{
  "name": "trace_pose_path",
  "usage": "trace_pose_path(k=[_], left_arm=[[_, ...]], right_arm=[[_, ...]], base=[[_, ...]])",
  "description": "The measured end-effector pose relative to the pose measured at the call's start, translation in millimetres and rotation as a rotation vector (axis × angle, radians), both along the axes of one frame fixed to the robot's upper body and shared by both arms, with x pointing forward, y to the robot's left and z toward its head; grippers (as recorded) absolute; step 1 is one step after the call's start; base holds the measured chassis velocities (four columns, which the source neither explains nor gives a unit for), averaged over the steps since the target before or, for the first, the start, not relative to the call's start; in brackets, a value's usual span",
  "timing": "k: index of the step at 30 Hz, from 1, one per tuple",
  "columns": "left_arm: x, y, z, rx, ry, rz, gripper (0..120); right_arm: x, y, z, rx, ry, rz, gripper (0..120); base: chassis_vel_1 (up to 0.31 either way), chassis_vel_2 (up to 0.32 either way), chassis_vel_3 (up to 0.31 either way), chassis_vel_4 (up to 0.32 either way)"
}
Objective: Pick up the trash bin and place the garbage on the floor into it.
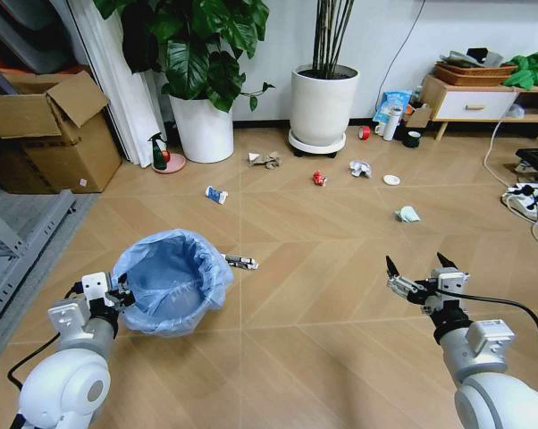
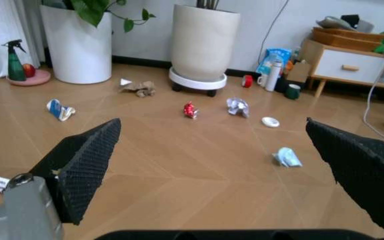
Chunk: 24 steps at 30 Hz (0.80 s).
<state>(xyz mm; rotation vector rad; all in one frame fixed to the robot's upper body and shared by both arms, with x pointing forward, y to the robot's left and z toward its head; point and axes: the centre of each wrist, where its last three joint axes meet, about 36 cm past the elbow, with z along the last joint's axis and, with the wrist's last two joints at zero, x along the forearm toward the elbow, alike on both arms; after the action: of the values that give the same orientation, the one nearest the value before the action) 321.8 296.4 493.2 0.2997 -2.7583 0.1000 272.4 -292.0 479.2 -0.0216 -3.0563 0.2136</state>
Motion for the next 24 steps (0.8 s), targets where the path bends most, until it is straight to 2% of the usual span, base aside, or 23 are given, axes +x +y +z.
trace_pose_path(k=[24], left_arm=[[-1.4, 0.0, 1.5, -0.001, -0.010, 0.004, 0]], right_arm=[[-1.5, 1.3, -1.4, -0.002, 0.005, 0.013, 100]], base=[[-0.032, 0.261, 0.026, -0.266]])
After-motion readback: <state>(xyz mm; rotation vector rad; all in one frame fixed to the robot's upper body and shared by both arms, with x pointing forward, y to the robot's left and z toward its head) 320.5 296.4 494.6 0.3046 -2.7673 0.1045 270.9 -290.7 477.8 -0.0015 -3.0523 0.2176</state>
